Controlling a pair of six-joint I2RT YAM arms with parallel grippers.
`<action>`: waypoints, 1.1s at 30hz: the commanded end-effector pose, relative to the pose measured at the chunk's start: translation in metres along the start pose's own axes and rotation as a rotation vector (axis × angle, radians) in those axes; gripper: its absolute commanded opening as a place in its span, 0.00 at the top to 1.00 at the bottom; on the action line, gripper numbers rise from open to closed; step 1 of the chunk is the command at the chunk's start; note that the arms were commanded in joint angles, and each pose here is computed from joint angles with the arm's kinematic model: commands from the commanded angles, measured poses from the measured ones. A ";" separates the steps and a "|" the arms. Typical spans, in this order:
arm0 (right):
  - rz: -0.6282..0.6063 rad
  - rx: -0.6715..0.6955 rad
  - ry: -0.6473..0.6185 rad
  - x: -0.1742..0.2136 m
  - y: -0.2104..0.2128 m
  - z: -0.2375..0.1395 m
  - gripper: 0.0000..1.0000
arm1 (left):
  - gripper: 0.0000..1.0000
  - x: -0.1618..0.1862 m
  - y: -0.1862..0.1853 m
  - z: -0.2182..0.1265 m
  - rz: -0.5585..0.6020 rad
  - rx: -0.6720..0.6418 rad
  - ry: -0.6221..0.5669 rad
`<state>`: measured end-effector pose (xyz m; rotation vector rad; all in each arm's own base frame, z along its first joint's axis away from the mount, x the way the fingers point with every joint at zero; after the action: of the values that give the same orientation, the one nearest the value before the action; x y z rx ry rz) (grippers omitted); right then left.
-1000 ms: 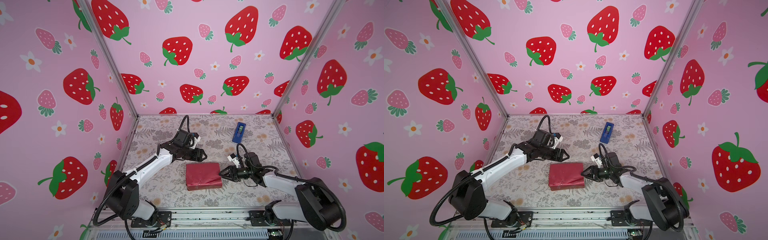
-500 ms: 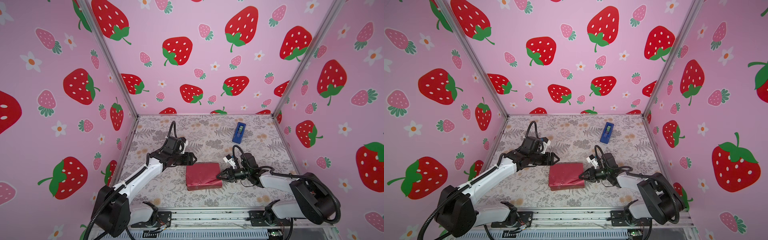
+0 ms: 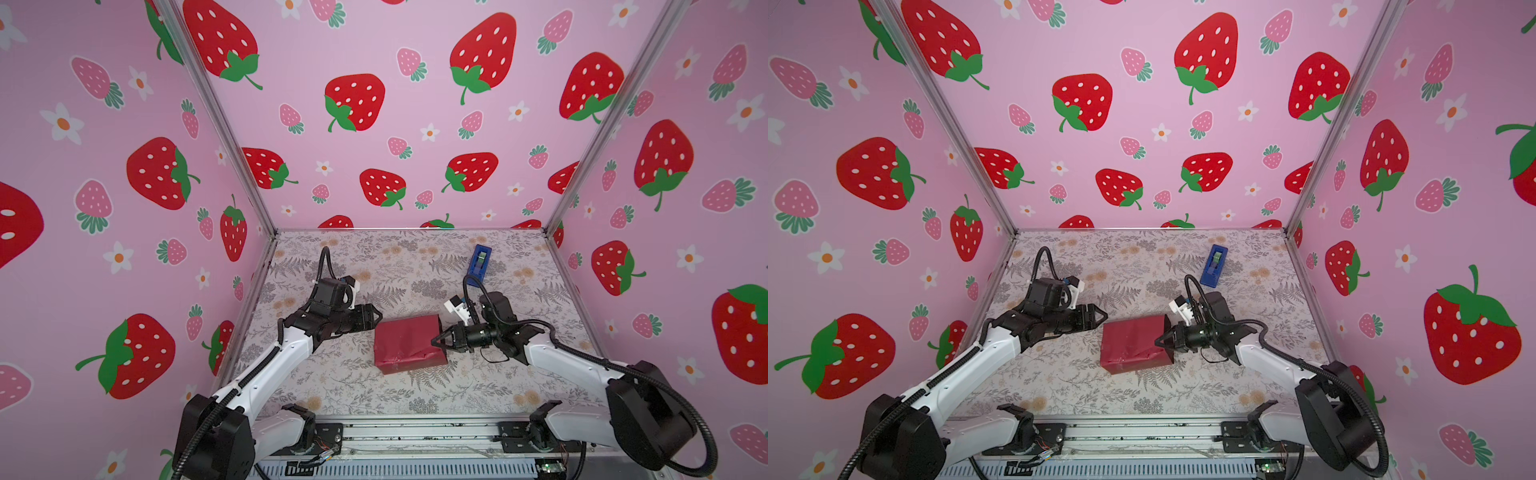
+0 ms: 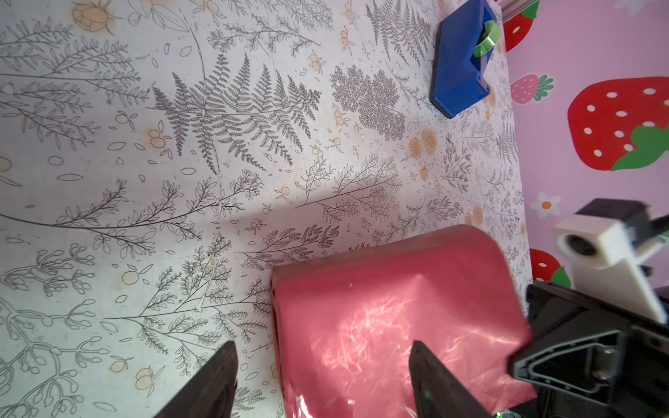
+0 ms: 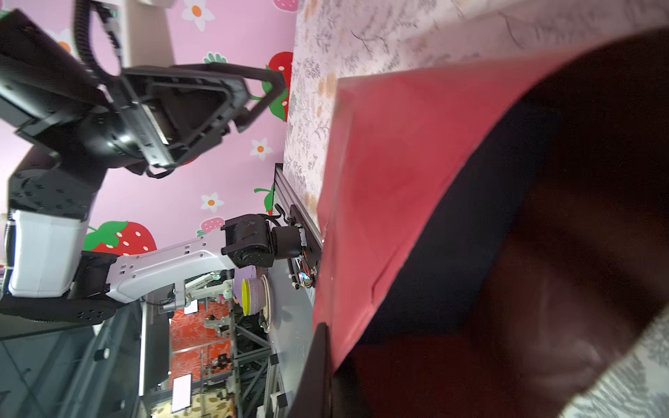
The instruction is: Wrap the gift box in paper
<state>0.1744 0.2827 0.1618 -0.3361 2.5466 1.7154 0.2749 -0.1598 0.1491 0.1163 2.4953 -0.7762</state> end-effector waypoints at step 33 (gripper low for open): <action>-0.201 0.297 0.179 0.017 0.062 0.020 0.83 | 0.28 0.012 -0.005 0.020 -0.063 0.121 0.074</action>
<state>0.1402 0.3113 0.1923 -0.7124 2.7762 1.2681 0.2726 -0.1745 0.1325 0.1194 2.5347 -0.9344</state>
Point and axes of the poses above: each gripper's point midway between its finger pads, its own z axis out along the fingers, its own y axis along the line the jaws close on, x = y × z, the point moved 1 cm from there along -z, back along the fingers, and after that the axes turned 6 degrees about z, right-handed, at the moved point
